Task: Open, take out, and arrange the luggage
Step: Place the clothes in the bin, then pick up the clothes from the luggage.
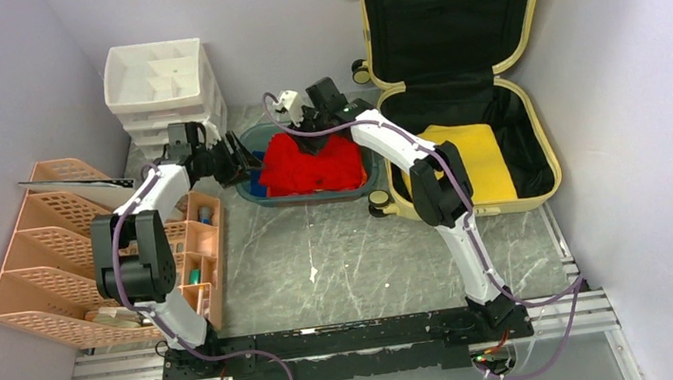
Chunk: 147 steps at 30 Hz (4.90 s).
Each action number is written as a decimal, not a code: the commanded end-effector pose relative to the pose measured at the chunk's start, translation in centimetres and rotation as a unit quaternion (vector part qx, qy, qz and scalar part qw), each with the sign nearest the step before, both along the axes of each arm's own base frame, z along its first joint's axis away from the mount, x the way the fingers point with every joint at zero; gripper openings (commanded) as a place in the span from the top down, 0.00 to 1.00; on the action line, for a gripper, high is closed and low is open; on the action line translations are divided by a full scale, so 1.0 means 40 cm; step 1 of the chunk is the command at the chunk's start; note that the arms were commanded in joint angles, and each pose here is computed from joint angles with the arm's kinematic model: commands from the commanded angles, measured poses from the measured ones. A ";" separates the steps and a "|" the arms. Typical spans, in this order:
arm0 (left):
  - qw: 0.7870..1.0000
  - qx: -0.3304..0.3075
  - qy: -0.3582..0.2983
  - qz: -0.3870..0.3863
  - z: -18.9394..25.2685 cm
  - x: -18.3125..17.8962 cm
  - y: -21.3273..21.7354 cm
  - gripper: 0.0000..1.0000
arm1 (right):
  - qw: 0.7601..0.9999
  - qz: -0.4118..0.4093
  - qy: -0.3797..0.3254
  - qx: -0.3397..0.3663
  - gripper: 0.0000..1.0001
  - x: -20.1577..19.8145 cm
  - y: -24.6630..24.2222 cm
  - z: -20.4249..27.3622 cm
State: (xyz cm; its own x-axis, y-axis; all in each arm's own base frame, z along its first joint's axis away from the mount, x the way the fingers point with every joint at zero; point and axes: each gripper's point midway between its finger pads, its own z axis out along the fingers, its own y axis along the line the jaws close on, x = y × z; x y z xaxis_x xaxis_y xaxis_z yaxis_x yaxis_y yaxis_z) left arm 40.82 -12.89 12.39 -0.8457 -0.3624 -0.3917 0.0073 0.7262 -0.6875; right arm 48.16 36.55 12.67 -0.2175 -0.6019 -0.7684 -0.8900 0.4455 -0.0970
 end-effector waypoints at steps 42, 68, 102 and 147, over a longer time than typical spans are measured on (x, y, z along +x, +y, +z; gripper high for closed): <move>0.981 0.028 -0.177 -0.079 0.076 0.171 -0.125 0.68 | 0.987 -0.045 0.040 0.149 0.65 -0.019 -0.078 0.303; 0.964 0.069 -0.242 -0.087 0.242 0.213 -0.140 0.28 | 0.943 -0.325 -0.010 -0.076 0.23 0.011 -0.700 0.068; 0.955 0.023 -0.269 -0.126 0.335 0.165 -0.281 0.03 | 0.929 -0.354 0.082 -0.067 1.00 -0.040 -0.690 -0.161; 0.940 0.026 -0.247 -0.233 0.256 -0.027 -0.969 0.03 | 0.913 -0.316 0.103 0.237 1.00 0.011 -0.802 0.133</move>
State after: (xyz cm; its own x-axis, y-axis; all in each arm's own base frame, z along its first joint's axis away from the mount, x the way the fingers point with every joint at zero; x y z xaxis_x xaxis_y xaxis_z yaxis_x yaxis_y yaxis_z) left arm 38.85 -51.10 16.16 -0.7806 0.0704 -0.6210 0.5308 0.5992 -0.5993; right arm 45.97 3.74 14.00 -0.6836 0.0892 -0.7244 -0.3506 0.8303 0.4331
